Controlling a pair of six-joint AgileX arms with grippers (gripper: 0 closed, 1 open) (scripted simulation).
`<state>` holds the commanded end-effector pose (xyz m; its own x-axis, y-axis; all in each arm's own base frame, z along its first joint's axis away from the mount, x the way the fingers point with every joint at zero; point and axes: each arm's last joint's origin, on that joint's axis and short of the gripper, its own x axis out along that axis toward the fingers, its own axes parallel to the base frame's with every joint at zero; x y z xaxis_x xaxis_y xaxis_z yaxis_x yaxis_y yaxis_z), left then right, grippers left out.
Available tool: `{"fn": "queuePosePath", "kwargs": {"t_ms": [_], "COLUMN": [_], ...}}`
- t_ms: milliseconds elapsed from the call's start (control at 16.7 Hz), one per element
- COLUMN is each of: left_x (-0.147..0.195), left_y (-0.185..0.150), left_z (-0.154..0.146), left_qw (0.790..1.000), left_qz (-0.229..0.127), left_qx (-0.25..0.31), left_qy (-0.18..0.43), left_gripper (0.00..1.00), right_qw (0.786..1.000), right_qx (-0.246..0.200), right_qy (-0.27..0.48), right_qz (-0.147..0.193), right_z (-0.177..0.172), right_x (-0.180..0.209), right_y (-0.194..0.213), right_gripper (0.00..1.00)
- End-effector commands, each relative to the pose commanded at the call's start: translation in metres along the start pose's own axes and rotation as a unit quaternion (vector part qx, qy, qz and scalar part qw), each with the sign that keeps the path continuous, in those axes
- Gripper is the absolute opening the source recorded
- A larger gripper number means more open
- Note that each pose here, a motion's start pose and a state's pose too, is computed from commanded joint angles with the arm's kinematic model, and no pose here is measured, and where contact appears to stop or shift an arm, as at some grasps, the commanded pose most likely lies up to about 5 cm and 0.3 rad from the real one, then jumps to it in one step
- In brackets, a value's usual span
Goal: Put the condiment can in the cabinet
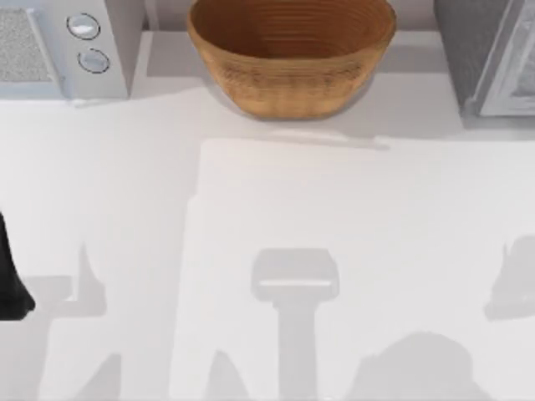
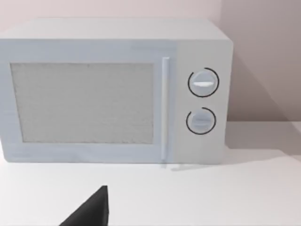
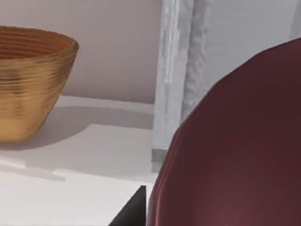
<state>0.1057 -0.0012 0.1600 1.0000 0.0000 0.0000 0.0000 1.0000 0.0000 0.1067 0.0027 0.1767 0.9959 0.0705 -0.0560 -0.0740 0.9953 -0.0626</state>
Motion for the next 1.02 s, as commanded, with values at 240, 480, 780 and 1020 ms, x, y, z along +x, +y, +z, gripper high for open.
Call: {"fn": "queuePosePath", "kwargs": {"t_ms": [240,480,780,1020], "left_x": [0.0,0.0,0.0,0.0], "left_y": [0.0,0.0,0.0,0.0], "left_z": [0.0,0.0,0.0,0.0], "left_qw": [1.0,1.0,1.0,1.0], "left_qz": [0.0,0.0,0.0,0.0], "left_qx": [0.0,0.0,0.0,0.0], "left_qy": [0.0,0.0,0.0,0.0], "left_gripper": [1.0,1.0,1.0,1.0], "right_qw": [0.998,0.999,0.999,0.999], "right_qx": [0.032,0.032,0.034,0.035], "right_qy": [-0.027,-0.024,-0.011,0.0], "right_qz": [-0.036,-0.033,-0.023,-0.02], "right_z": [-0.017,-0.017,0.008,0.075], "right_x": [0.0,0.0,-0.001,0.003], "right_y": [-0.003,-0.002,-0.001,-0.002], "right_gripper": [0.0,0.0,0.0,0.0]}}
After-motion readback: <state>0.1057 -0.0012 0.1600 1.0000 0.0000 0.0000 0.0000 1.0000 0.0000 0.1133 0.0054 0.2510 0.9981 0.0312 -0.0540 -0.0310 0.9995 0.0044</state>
